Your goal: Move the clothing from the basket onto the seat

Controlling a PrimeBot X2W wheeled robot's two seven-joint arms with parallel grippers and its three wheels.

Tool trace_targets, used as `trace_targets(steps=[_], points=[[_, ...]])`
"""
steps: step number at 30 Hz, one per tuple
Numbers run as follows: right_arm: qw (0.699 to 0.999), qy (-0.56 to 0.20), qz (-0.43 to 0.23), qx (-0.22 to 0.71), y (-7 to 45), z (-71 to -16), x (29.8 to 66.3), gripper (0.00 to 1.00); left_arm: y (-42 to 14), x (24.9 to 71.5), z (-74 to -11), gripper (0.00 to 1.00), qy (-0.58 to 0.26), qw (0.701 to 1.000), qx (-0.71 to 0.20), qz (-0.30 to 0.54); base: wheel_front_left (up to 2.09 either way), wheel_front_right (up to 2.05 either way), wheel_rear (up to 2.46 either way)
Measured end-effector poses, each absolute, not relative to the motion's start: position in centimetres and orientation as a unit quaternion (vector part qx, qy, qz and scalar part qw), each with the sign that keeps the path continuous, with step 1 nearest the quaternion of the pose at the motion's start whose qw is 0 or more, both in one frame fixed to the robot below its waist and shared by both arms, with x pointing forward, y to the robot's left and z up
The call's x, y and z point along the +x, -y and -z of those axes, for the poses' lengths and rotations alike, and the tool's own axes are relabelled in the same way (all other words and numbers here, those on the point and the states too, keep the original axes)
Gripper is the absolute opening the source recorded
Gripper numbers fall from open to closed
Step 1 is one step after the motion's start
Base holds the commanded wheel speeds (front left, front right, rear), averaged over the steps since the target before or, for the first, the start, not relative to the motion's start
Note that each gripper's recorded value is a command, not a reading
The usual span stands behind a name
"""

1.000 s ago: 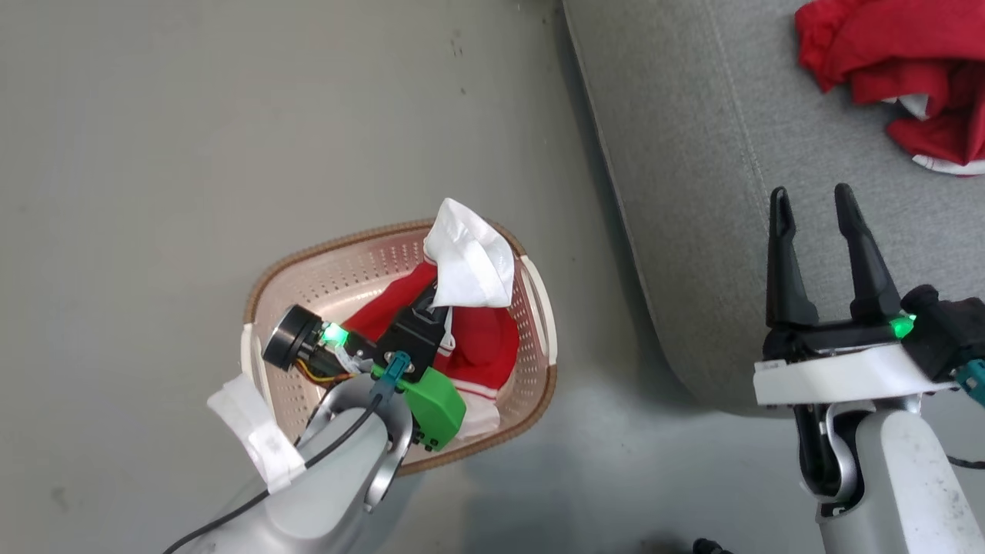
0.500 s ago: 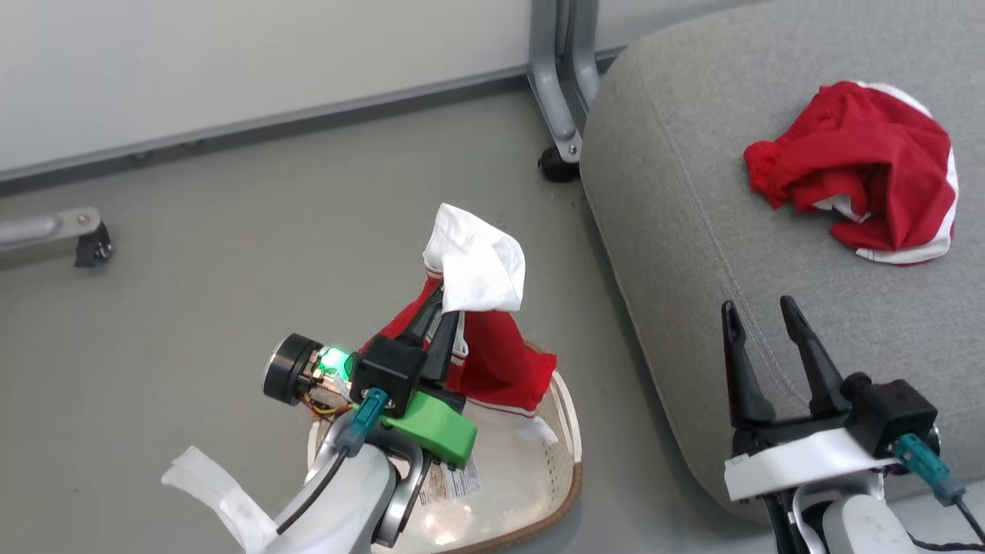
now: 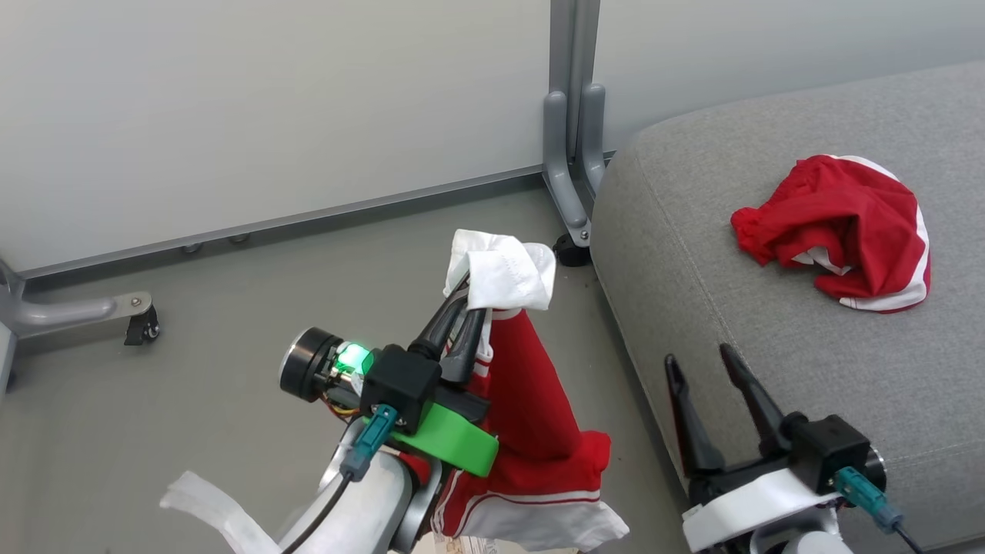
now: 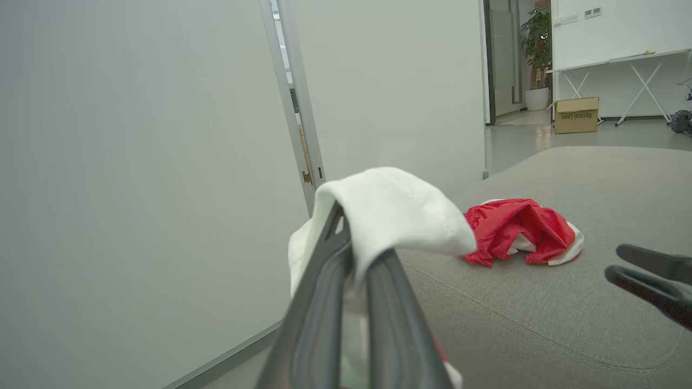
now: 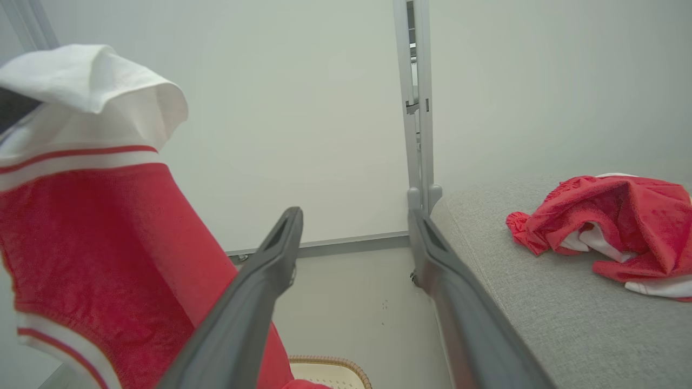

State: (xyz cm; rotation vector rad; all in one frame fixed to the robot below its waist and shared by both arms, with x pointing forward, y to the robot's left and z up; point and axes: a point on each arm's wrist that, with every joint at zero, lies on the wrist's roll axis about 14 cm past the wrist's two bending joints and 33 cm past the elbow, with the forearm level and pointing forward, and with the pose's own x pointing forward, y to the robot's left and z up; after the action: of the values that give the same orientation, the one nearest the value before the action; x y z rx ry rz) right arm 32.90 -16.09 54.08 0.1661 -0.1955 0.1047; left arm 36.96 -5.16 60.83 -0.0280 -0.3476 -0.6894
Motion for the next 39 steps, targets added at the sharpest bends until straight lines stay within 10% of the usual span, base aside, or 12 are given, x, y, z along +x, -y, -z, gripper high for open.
trace_targets(steps=[10,29,30,32,39], points=[[0.977,0.076,-0.181,0.08,9.6,-53.7,33.4,1.0,6.6,35.3,-63.5,0.0,0.209,0.905,-0.033,0.368,0.0,0.0,0.0],[0.978,0.034,-0.199,0.047,8.5,-51.3,36.2,1.0,7.0,34.7,-65.7,0.0,0.234,0.892,-0.036,0.386,0.0,0.0,0.0],[0.978,0.035,-0.202,0.047,8.2,-51.4,36.2,0.78,6.9,34.7,-65.6,0.0,0.233,0.892,-0.035,0.385,0.0,0.0,0.0],[0.975,0.033,-0.213,0.046,7.5,-51.3,36.1,0.0,6.9,34.8,-65.5,0.0,0.231,0.893,-0.034,0.385,0.0,0.0,0.0],[0.972,0.031,-0.227,0.047,7.0,-51.2,36.0,0.0,6.5,35.4,-64.7,0.0,0.219,0.899,-0.032,0.378,0.0,0.0,0.0]])
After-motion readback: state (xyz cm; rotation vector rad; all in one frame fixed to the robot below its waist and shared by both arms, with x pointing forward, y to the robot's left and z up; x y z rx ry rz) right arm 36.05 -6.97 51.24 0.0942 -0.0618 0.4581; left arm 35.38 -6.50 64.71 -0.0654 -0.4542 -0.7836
